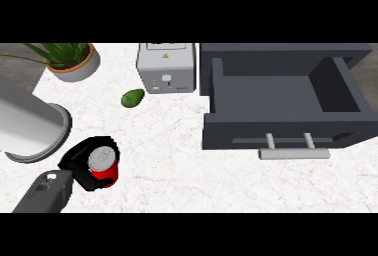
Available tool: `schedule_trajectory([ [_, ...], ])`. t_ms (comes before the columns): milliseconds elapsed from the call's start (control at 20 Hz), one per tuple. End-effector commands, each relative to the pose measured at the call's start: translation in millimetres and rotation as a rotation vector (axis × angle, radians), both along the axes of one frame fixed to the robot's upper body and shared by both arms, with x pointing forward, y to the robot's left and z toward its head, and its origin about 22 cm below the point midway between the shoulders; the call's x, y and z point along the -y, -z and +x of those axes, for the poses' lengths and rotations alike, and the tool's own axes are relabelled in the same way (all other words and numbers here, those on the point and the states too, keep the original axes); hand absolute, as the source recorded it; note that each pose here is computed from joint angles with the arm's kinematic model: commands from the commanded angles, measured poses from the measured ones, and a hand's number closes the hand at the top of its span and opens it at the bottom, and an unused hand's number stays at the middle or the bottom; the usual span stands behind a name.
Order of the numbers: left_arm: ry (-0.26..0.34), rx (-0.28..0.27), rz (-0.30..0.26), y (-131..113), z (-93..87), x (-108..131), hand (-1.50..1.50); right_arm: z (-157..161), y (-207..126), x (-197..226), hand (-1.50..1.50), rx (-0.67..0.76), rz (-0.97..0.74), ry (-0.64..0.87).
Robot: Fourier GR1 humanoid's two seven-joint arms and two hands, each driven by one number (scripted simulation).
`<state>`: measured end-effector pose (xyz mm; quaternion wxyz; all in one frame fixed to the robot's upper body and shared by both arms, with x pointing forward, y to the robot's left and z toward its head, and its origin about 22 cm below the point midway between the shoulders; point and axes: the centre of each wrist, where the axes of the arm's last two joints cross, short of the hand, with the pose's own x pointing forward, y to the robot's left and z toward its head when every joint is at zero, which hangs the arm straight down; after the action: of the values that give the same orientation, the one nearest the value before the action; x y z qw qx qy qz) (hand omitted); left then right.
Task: Pick up the can, place it into the drawer and close the drawer
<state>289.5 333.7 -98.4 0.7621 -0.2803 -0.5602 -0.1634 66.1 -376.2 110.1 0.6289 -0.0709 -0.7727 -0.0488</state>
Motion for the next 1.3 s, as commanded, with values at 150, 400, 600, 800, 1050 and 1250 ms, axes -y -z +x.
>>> schedule_trajectory([
  [150, -0.649, 0.093, -0.189, 17, 1.5, 45, 1.5, -6, -3, -1, -1.5, 0.008, -0.005, 0.029],
  [400, -0.704, 0.168, -0.204, -18, 34.3, 94, 1.5, -12, -5, -2, -1.5, -0.004, 0.004, 0.029],
  [600, -0.69, 0.27, -0.183, -62, 40.4, 91, 1.5, -13, -4, 2, -1.5, -0.002, 0.0, 0.022],
  [800, -0.678, 0.309, -0.186, -101, 40.2, 121, 1.5, -6, -8, -14, -1.5, 0.011, 0.004, 0.036],
  [1050, -0.659, 0.337, -0.141, -158, 46.0, 148, 1.5, -6, -3, -18, -1.5, 0.002, -0.001, 0.016],
  [1250, -0.648, 0.338, -0.144, -197, 44.6, 176, 1.5, -8, -11, -10, -1.5, 0.023, 0.015, 0.014],
])
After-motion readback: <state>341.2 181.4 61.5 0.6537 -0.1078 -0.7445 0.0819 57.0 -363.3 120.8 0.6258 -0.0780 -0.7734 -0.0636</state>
